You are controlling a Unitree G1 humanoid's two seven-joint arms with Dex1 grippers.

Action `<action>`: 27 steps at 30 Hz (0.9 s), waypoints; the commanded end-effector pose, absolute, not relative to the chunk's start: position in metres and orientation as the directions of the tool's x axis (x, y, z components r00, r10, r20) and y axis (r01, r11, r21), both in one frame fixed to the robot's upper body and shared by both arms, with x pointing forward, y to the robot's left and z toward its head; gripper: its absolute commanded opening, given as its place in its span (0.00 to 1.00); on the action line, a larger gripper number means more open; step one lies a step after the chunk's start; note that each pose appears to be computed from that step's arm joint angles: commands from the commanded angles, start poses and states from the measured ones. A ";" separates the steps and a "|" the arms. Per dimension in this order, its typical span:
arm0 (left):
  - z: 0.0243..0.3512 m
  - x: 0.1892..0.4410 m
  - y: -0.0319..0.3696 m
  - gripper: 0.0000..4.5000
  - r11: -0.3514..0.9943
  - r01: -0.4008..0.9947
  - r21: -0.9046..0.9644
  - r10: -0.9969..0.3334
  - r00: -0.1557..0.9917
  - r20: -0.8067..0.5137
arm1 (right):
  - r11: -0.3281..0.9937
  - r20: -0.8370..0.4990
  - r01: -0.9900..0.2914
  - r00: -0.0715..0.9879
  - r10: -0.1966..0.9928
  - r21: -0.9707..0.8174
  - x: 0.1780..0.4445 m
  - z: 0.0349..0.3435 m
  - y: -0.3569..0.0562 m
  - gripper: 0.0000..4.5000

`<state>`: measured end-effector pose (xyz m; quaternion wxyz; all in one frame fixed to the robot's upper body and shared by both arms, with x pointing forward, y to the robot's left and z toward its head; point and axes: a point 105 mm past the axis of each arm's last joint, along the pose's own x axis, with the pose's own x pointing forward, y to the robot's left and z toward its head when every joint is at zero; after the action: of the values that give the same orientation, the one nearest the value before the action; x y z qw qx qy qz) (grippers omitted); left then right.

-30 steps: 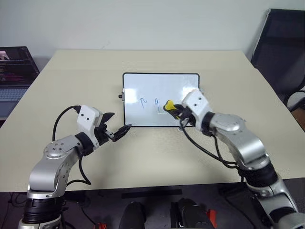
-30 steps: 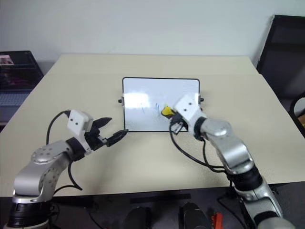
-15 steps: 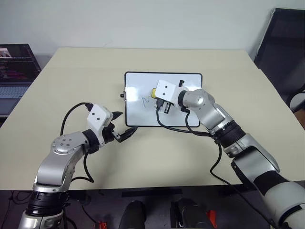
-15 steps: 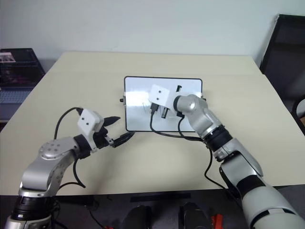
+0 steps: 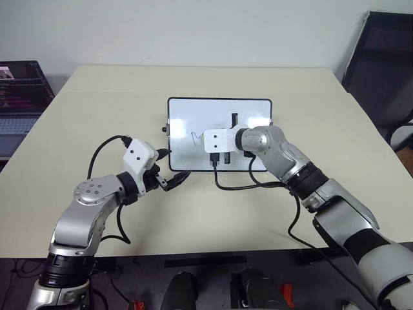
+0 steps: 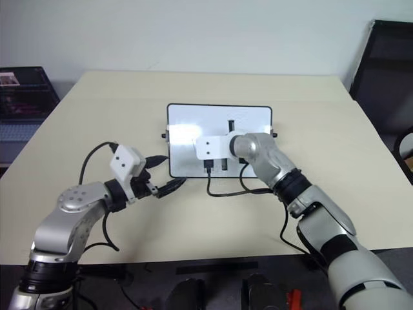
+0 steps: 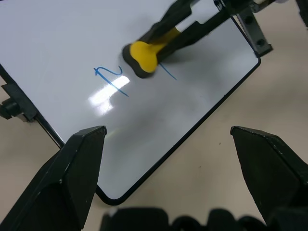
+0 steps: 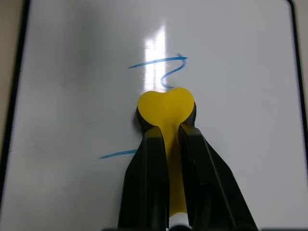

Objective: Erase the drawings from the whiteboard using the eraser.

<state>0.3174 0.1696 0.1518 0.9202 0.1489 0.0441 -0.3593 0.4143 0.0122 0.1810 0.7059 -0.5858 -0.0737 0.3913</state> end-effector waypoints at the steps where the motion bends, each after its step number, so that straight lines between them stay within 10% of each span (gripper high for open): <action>1: 0.163 0.318 0.164 1.00 0.680 0.682 0.269 -0.668 0.728 -0.156 | 0.047 -0.312 -0.430 0.722 0.617 -0.901 0.425 0.200 0.003 0.01; 9: 0.160 0.317 0.165 1.00 0.677 0.687 0.263 -0.672 0.723 -0.161 | -0.152 -0.572 -0.619 0.565 0.595 -0.770 0.397 0.140 -0.009 0.00; 18: 0.159 0.314 0.163 1.00 0.672 0.695 0.257 -0.677 0.717 -0.169 | -0.017 -0.337 -0.416 0.712 0.616 -0.909 0.419 0.188 -0.004 0.00; 27: 0.158 0.313 0.162 1.00 0.670 0.699 0.251 -0.681 0.713 -0.169 | -0.128 -0.502 -0.552 0.608 0.615 -0.824 0.398 0.150 -0.005 0.00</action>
<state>0.3155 0.1672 0.1497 0.9167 0.1447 0.0484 -0.3694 0.3991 0.0011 0.1571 0.6665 -0.6027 -0.0460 0.4364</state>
